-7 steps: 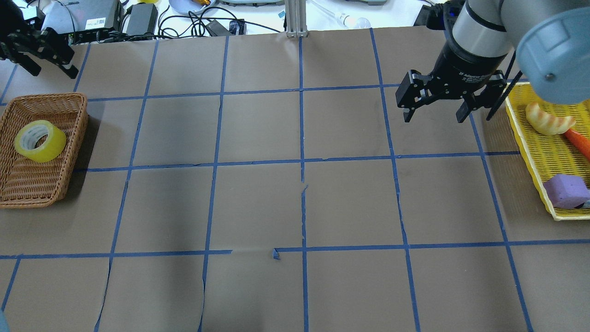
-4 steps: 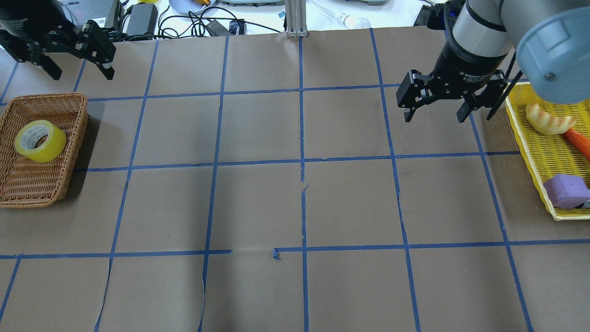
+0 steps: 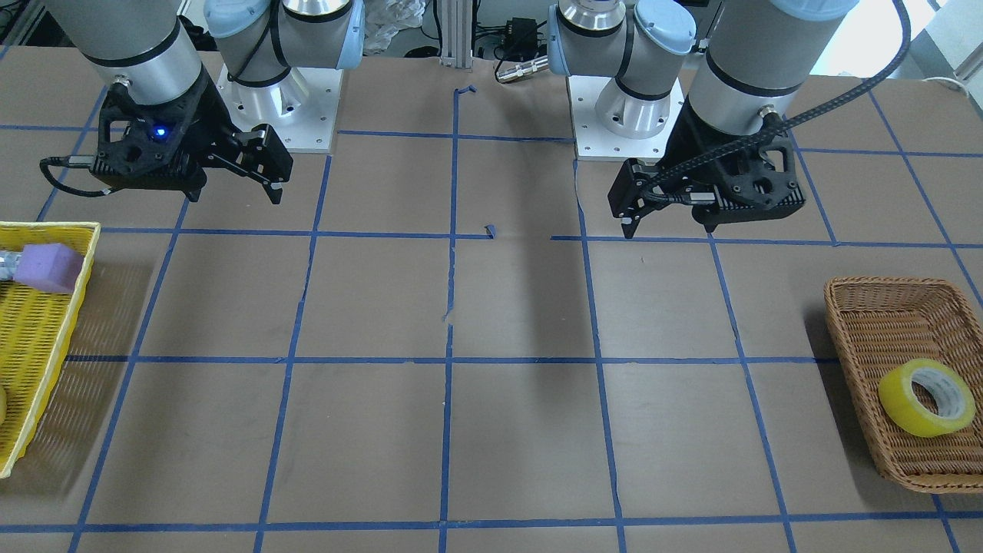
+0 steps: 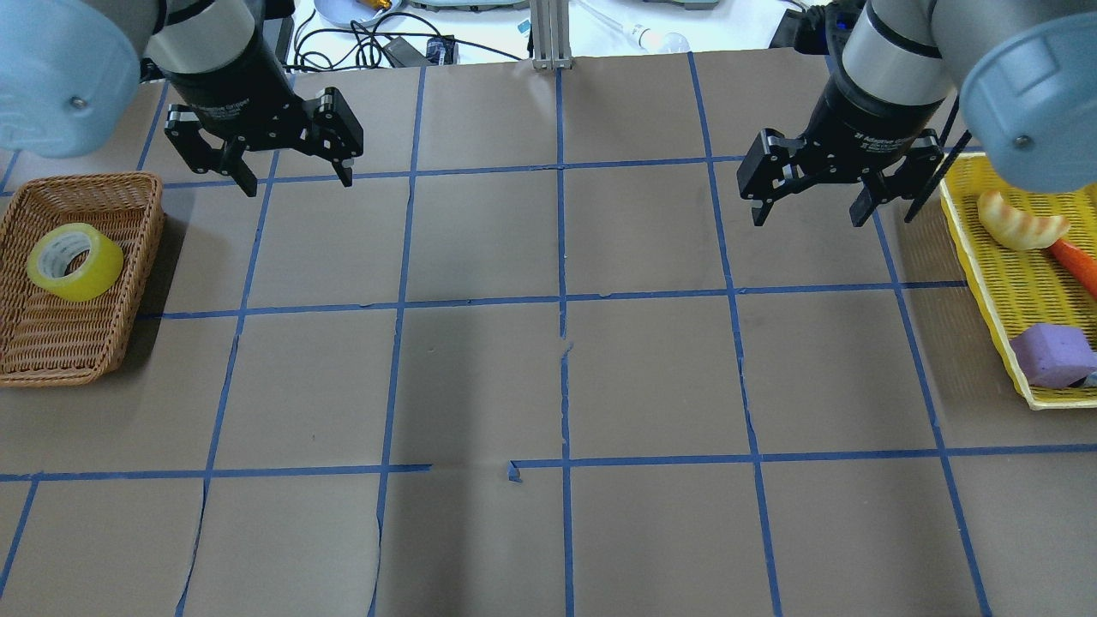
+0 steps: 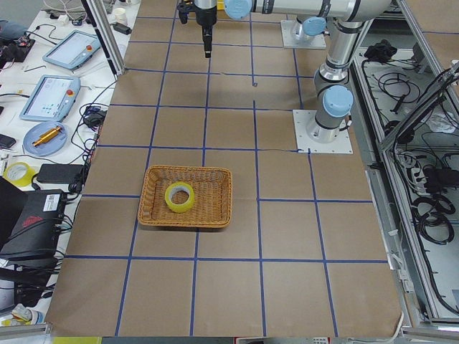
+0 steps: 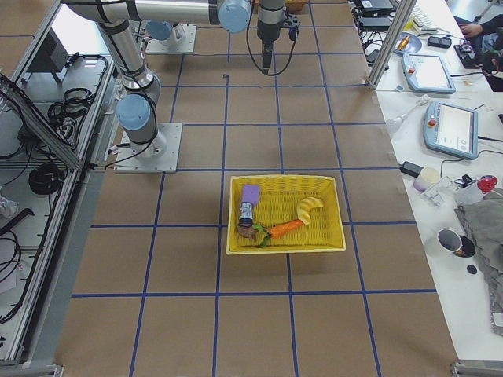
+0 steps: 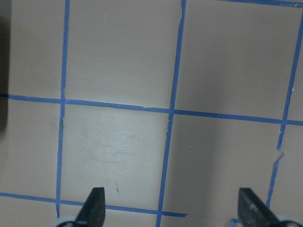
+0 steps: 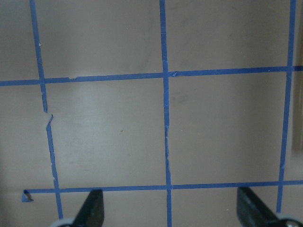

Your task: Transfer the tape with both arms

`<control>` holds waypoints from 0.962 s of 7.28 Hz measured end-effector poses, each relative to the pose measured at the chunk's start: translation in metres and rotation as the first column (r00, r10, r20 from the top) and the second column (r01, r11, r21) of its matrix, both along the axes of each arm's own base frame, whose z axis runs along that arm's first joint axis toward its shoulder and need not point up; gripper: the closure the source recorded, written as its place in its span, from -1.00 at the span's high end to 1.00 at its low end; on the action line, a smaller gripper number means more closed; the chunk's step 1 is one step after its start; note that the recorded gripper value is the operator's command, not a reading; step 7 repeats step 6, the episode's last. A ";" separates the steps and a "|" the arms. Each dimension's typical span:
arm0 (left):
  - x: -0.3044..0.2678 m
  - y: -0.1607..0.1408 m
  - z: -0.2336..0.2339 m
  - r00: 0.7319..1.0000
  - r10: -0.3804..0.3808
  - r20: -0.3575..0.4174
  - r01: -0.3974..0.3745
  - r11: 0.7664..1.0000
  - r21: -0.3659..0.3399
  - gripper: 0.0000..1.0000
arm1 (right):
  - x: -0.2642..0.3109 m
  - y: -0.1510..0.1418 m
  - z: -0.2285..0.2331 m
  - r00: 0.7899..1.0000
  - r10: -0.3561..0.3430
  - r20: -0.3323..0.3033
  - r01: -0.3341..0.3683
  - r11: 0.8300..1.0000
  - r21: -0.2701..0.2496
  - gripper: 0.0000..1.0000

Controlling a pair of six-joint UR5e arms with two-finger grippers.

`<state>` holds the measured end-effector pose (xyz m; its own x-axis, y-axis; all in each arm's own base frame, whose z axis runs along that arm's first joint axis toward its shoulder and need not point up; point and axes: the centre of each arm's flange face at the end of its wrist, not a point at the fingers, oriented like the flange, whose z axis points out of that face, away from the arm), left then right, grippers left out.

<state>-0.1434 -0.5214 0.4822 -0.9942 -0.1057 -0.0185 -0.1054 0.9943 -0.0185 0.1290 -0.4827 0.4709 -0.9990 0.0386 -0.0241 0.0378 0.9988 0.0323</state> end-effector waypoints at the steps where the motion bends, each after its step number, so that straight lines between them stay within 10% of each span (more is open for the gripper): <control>1: -0.003 0.002 -0.006 1.000 -0.002 -0.009 0.002 1.000 -0.010 1.00 | -0.001 0.000 0.000 1.000 -0.001 -0.003 0.001 1.000 0.001 1.00; 7: -0.002 0.011 0.009 1.000 -0.016 -0.010 0.015 0.998 -0.056 1.00 | 0.000 0.000 0.000 1.000 0.002 0.002 -0.002 1.000 0.001 1.00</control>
